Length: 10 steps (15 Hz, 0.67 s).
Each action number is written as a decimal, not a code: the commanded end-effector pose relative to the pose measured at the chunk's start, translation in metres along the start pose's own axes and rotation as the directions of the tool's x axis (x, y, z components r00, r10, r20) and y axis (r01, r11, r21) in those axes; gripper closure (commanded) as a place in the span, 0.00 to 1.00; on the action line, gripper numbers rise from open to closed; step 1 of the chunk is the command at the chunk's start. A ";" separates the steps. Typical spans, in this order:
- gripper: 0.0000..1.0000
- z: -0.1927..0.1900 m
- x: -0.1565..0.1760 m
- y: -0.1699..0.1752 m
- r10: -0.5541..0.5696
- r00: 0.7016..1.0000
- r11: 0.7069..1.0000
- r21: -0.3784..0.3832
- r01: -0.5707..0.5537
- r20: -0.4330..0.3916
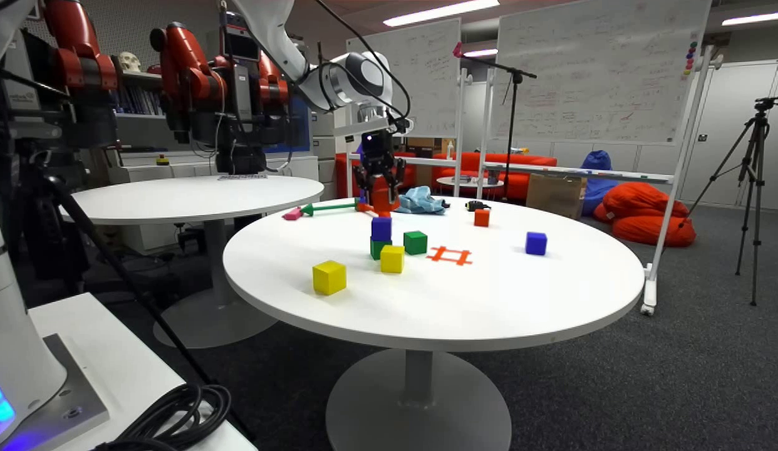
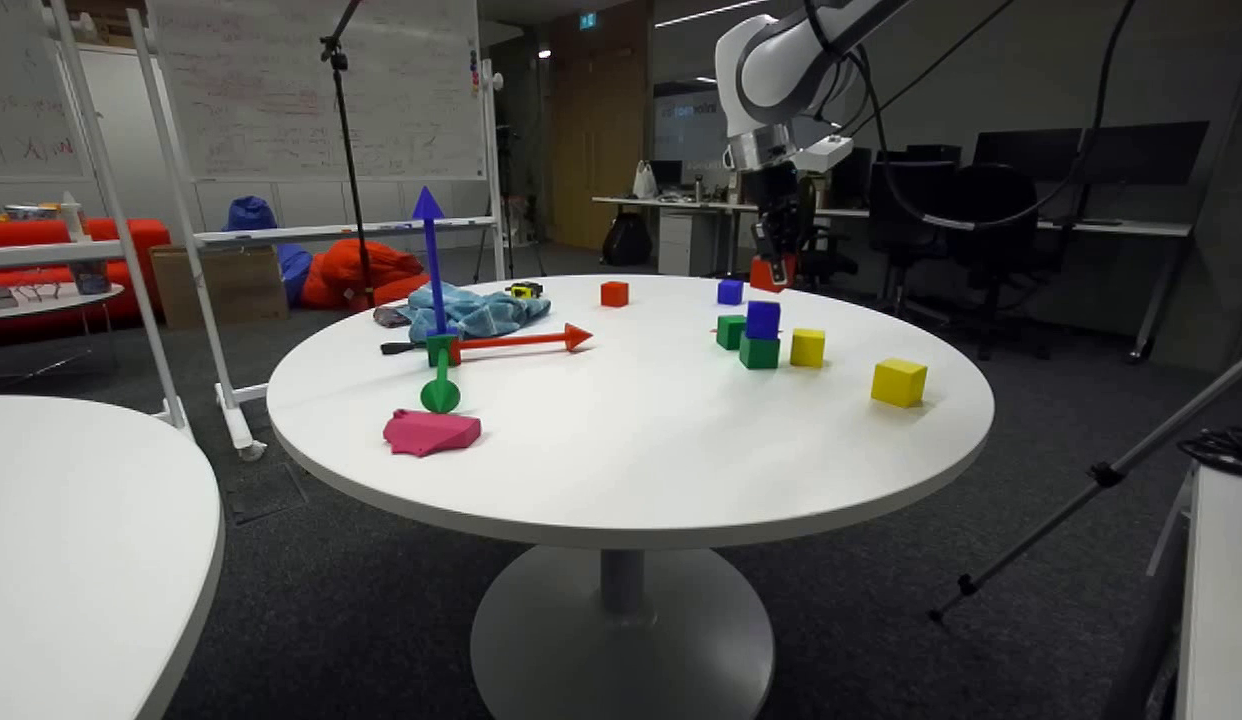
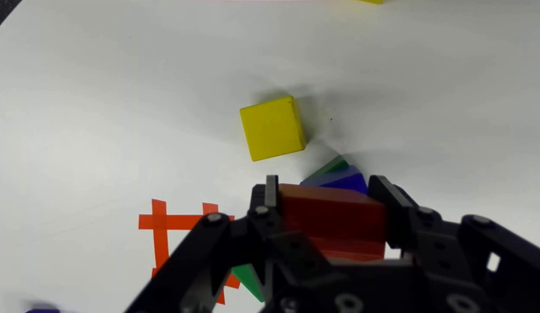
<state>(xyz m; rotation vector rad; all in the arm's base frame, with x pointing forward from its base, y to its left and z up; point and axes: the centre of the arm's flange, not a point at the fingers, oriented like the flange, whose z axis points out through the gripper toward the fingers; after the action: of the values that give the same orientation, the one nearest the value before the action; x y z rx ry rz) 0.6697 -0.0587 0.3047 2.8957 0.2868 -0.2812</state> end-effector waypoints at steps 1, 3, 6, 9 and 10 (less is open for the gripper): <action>0.71 0.001 0.010 0.010 -0.049 0.998 0.999 0.011 0.049 0.035; 0.71 0.003 0.011 0.010 -0.059 0.997 0.998 0.011 0.059 0.044; 0.71 0.004 0.012 0.010 -0.065 0.996 0.998 0.013 0.064 0.061; 0.71 0.002 0.013 0.010 -0.075 0.994 0.997 0.012 0.075 0.073; 0.71 0.001 0.014 0.009 -0.084 0.994 0.996 0.011 0.083 0.073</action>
<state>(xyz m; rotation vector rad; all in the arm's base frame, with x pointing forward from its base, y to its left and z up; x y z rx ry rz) 0.6760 -0.0614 0.2956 2.8841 0.3429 -0.3662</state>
